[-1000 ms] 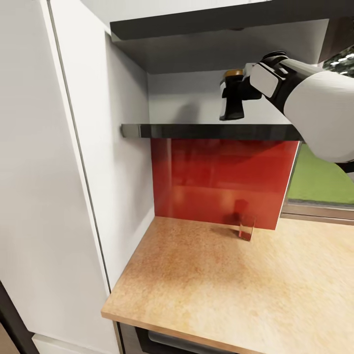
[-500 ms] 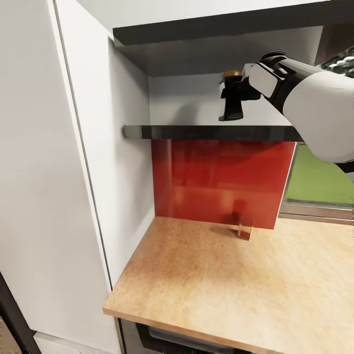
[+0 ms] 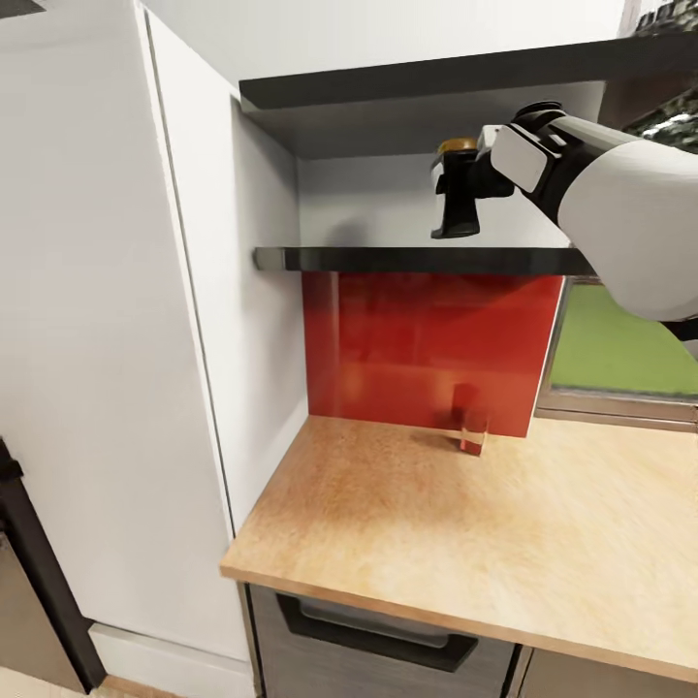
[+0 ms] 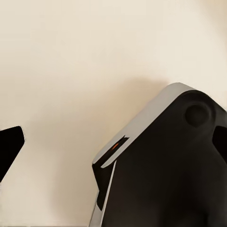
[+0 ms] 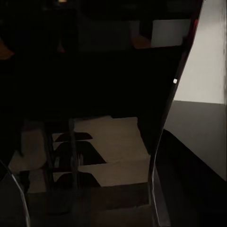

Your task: Set up a coffee station on the kitchen countertop: keep the coffee maker on the countertop, move the bottle of coffee from the kitchen shelf to the counter next to the coffee maker, place a paper coffee filter on top of the coffee maker, put the saucer next to the coffee maker with the coffee cup on the saucer, and place the electric kettle next to the coffee maker.

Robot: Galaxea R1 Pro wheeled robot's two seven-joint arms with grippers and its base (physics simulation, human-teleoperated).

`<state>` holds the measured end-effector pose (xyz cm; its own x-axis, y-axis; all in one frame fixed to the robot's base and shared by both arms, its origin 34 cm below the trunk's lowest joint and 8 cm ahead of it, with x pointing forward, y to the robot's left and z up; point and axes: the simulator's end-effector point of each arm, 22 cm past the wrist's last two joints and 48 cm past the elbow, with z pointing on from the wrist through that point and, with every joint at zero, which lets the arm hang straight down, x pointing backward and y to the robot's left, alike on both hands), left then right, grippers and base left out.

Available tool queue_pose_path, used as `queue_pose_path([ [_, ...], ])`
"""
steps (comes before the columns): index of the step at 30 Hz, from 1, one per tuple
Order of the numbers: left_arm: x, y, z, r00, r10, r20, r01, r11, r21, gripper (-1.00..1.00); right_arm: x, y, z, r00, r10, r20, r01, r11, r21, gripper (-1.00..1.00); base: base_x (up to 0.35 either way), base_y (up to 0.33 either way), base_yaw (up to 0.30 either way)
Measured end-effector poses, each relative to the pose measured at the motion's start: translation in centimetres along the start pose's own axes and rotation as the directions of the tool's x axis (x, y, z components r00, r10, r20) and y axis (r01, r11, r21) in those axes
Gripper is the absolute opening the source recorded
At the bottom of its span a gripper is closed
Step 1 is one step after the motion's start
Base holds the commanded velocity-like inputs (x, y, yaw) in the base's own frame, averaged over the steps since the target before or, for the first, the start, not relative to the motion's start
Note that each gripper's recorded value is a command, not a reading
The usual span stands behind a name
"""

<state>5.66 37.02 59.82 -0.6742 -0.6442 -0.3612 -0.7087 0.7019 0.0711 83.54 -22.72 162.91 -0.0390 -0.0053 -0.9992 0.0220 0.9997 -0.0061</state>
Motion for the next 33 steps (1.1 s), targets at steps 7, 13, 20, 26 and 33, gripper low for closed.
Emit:
queue_pose_path([
  [7,0.0,0.0,0.0,1.000,0.000,0.000,0.000,1.000,0.000,1.00,0.0,0.0,0.0,1.000,0.000,-0.002,0.000,1.000,0.000,-1.00,-0.209,0.000,0.000],
  [13,0.0,0.0,0.0,1.000,0.000,0.000,0.000,1.000,0.000,1.00,0.1,-0.1,0.0,1.000,0.000,-0.004,0.000,1.000,0.001,-1.00,-0.209,0.000,0.000],
  [20,0.0,0.0,0.0,1.000,0.000,0.000,0.000,1.000,0.000,1.00,0.2,0.0,0.0,1.000,0.003,-0.008,-0.003,1.000,-0.007,-1.00,-0.209,0.000,0.000],
  [26,0.0,0.0,0.0,1.000,0.000,-0.001,0.000,1.000,0.000,1.00,0.3,0.0,0.0,1.000,0.003,-0.011,-0.003,1.000,-0.011,-1.00,-0.208,0.000,0.000],
  [33,0.0,0.0,0.0,1.000,0.000,0.000,0.000,1.000,0.001,1.00,1.1,1.2,-0.1,0.998,0.037,-0.057,-0.042,0.994,-0.103,-1.00,-0.094,0.000,0.000],
])
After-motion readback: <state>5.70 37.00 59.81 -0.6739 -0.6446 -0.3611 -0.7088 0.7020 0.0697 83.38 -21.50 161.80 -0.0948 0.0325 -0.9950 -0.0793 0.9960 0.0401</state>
